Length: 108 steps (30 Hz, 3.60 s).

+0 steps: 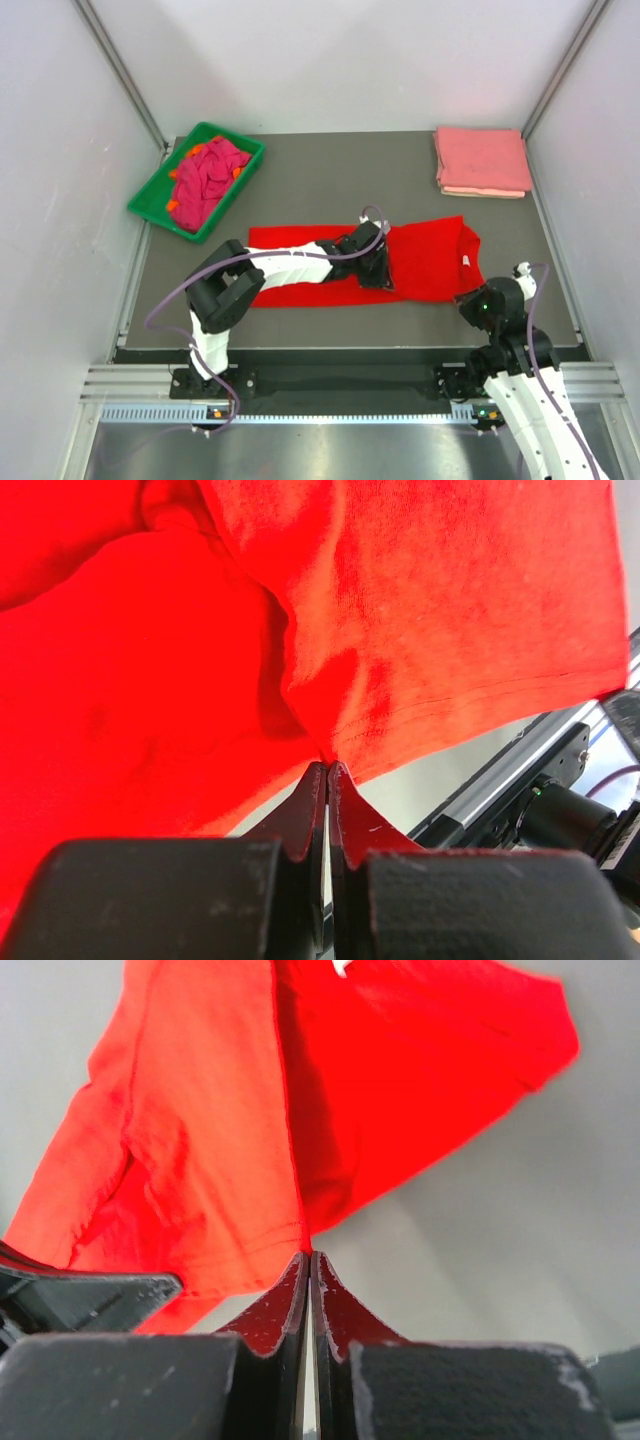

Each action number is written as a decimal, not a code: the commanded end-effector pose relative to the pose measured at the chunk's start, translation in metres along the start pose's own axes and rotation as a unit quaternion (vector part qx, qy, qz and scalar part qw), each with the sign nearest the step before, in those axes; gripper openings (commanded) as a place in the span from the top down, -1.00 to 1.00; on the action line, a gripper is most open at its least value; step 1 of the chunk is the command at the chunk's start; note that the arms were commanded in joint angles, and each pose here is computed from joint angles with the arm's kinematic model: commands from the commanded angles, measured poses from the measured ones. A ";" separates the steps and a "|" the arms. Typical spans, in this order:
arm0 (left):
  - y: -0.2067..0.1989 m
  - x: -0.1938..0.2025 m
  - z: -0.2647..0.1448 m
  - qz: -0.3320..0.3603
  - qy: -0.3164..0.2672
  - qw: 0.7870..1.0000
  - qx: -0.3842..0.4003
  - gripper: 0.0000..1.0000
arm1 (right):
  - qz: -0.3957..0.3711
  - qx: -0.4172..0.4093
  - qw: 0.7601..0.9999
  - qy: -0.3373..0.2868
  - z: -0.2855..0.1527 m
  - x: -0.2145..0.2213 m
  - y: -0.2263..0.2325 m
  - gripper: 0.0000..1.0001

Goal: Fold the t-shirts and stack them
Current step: Fold the tshirt

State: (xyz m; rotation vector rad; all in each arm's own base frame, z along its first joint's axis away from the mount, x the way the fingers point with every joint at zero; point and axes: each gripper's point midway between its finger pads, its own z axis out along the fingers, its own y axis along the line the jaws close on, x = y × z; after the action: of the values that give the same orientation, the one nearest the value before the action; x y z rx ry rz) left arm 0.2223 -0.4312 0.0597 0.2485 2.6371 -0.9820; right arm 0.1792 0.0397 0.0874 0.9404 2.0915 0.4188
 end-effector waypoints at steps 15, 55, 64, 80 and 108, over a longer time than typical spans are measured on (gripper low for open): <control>-0.011 -0.006 -0.022 0.024 -0.013 1.000 0.013 1.00 | 0.026 -0.020 0.997 0.064 -0.003 0.038 -0.013 1.00; 0.029 0.017 -0.007 0.025 0.042 0.997 -0.054 1.00 | -0.021 0.022 0.998 0.055 0.006 0.027 -0.019 1.00; 0.016 0.016 -0.002 0.020 0.061 0.997 -0.030 1.00 | -0.048 0.024 0.998 0.038 0.014 0.011 -0.006 1.00; 0.003 -0.039 0.007 -0.032 0.056 0.998 0.011 1.00 | -0.125 0.035 0.991 0.014 0.038 -0.029 0.031 1.00; 0.025 -0.117 0.001 -0.049 -0.031 0.998 -0.028 0.80 | -0.159 0.042 0.985 0.047 0.107 -0.071 0.079 0.94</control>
State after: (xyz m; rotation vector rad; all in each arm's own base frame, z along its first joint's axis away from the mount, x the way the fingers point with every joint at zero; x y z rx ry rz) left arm 0.3205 -0.4269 0.0550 0.0703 2.7329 -1.0104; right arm 0.3022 0.0385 0.0770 0.6553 2.3928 0.1765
